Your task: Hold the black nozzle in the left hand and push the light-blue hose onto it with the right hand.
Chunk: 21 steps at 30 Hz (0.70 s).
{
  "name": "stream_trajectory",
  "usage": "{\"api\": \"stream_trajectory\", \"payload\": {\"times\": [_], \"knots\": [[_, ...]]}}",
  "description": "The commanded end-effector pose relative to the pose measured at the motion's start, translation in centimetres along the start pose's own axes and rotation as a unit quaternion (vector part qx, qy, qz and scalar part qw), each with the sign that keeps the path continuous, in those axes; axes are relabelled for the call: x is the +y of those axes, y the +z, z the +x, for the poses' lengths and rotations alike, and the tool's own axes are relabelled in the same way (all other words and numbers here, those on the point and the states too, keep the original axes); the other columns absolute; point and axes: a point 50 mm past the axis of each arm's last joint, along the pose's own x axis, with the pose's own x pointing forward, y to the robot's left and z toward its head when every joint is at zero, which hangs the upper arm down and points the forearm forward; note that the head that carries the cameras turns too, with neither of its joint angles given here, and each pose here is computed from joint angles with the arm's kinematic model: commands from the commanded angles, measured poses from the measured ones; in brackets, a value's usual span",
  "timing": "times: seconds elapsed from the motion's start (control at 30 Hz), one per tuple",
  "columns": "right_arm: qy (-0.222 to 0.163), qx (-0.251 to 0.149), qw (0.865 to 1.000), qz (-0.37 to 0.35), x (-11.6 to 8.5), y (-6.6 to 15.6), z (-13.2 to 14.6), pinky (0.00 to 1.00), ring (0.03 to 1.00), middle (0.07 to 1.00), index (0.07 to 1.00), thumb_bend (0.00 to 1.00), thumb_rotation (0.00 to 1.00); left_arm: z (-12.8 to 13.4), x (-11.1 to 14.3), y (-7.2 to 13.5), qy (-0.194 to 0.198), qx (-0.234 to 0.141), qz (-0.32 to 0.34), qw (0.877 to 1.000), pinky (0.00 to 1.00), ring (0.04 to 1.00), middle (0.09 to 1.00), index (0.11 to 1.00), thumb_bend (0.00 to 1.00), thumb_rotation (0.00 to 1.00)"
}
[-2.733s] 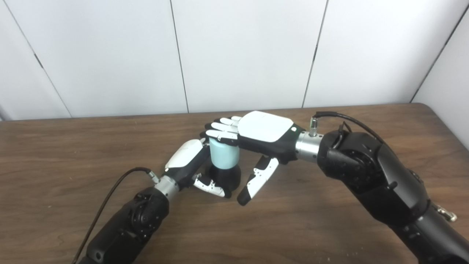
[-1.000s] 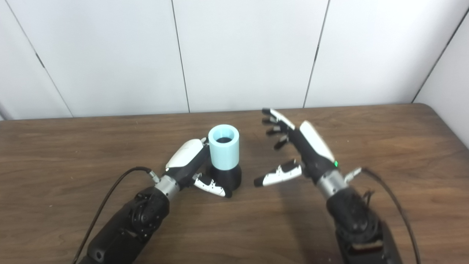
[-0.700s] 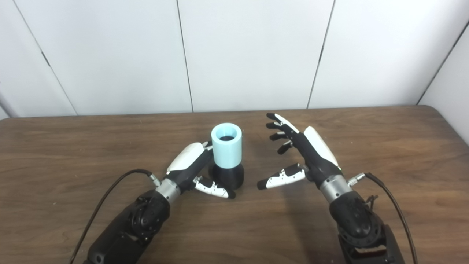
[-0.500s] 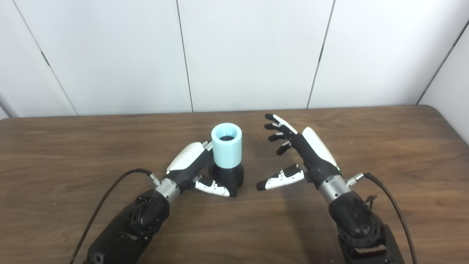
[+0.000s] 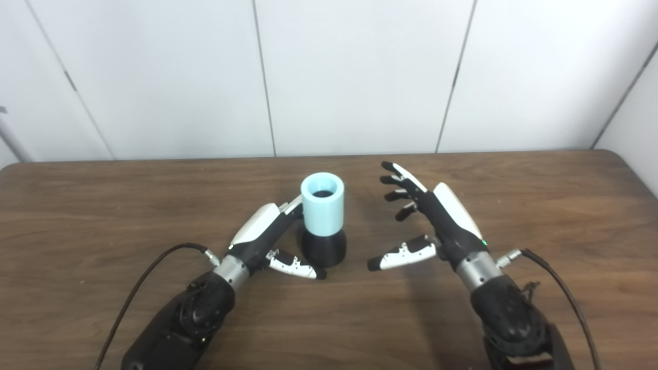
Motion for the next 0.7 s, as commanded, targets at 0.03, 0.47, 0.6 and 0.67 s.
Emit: {"api": "stream_trajectory", "payload": {"times": [0.03, 0.47, 0.6, 0.67], "knots": [[-0.012, -0.034, 0.999, -0.001, -0.6, 0.7, 0.3, 0.58, 0.774, 0.872, 0.948, 0.82, 0.01, -1.9, 1.5, -3.7, 0.011, 0.082, 0.002, 0.997, 1.00, 0.977, 0.953, 0.975, 0.84, 0.13], [-0.015, -0.027, 0.999, 0.021, -0.3, 0.3, -0.1, 0.60, 0.777, 0.880, 0.946, 0.81, 0.01, -3.2, 3.9, -3.6, 0.073, 0.090, -0.074, 0.991, 0.78, 0.842, 0.853, 0.886, 0.82, 0.09], [-0.055, -0.020, 0.998, 0.037, -0.2, 0.0, -0.4, 0.58, 0.744, 0.836, 0.861, 0.73, 0.00, -4.0, 4.7, -3.7, 0.146, 0.073, -0.176, 0.971, 0.53, 0.655, 0.687, 0.727, 0.74, 0.02], [-0.082, -0.019, 0.995, 0.055, 0.0, 0.0, -0.7, 0.55, 0.721, 0.799, 0.821, 0.70, 0.00, -4.5, 5.3, -3.6, 0.184, 0.064, -0.208, 0.958, 0.49, 0.611, 0.646, 0.678, 0.71, 0.00]]}}
